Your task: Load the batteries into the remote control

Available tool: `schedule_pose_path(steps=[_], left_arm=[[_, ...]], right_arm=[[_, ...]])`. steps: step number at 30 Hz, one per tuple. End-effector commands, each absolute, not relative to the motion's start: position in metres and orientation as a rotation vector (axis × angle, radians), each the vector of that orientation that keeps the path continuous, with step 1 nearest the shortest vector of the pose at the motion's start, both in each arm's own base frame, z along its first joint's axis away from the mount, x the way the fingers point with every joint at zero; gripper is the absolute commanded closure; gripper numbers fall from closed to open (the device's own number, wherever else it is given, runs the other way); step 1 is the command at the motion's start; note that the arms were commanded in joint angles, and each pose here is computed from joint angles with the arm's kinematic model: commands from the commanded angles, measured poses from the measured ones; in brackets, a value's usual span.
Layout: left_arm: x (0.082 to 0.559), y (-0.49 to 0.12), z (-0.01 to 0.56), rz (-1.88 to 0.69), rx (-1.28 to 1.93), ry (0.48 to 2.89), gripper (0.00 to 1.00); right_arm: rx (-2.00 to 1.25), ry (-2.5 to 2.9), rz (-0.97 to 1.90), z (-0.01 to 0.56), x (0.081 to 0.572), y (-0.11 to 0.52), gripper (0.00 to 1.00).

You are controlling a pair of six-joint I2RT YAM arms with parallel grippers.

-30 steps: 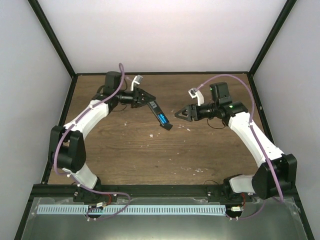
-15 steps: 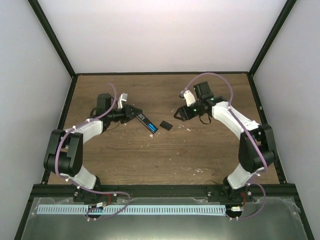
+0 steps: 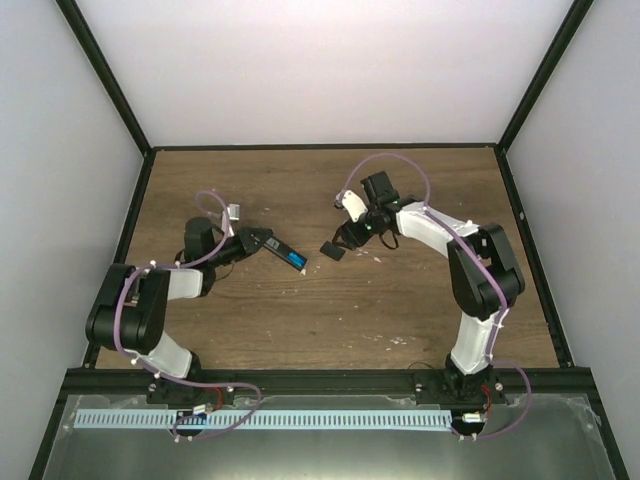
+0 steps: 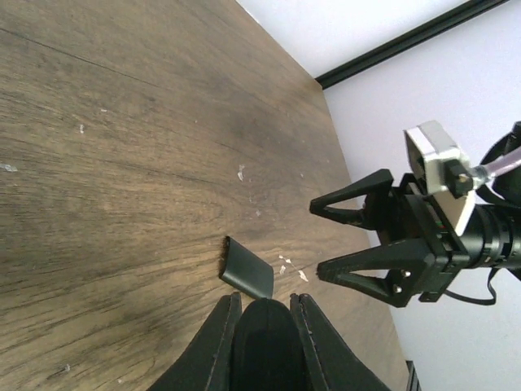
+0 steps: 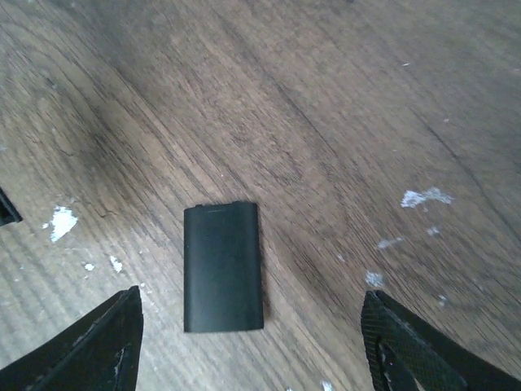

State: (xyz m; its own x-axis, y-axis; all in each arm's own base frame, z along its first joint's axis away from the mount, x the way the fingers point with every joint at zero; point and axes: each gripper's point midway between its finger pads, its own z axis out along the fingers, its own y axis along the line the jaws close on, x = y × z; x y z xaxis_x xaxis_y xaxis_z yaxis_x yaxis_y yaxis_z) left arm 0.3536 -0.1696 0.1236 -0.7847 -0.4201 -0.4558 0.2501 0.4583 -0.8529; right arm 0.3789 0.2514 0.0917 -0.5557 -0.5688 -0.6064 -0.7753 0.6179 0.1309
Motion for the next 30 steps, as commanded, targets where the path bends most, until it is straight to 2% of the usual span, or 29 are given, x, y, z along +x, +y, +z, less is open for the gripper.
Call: schedule_pose_path(steps=[1,23,27,30], left_arm=[[0.36,-0.164,0.13,-1.326,-0.095,1.968,1.0],[0.382,-0.16,0.114,-1.3,-0.104,1.991,1.0],[0.385,-0.161,0.114,-1.303,-0.093,1.993,1.0],[0.385,-0.163,0.112,-1.314,-0.083,1.995,1.0]], right_arm=[[-1.149,2.281,0.479,0.083,0.389,0.266,0.34],[-1.331,2.422,0.374,0.022,0.364,0.272,0.34],[-1.349,2.463,0.351,0.011,0.357,0.266,0.39],[-1.361,2.494,0.345,0.004,0.353,0.263,0.5]])
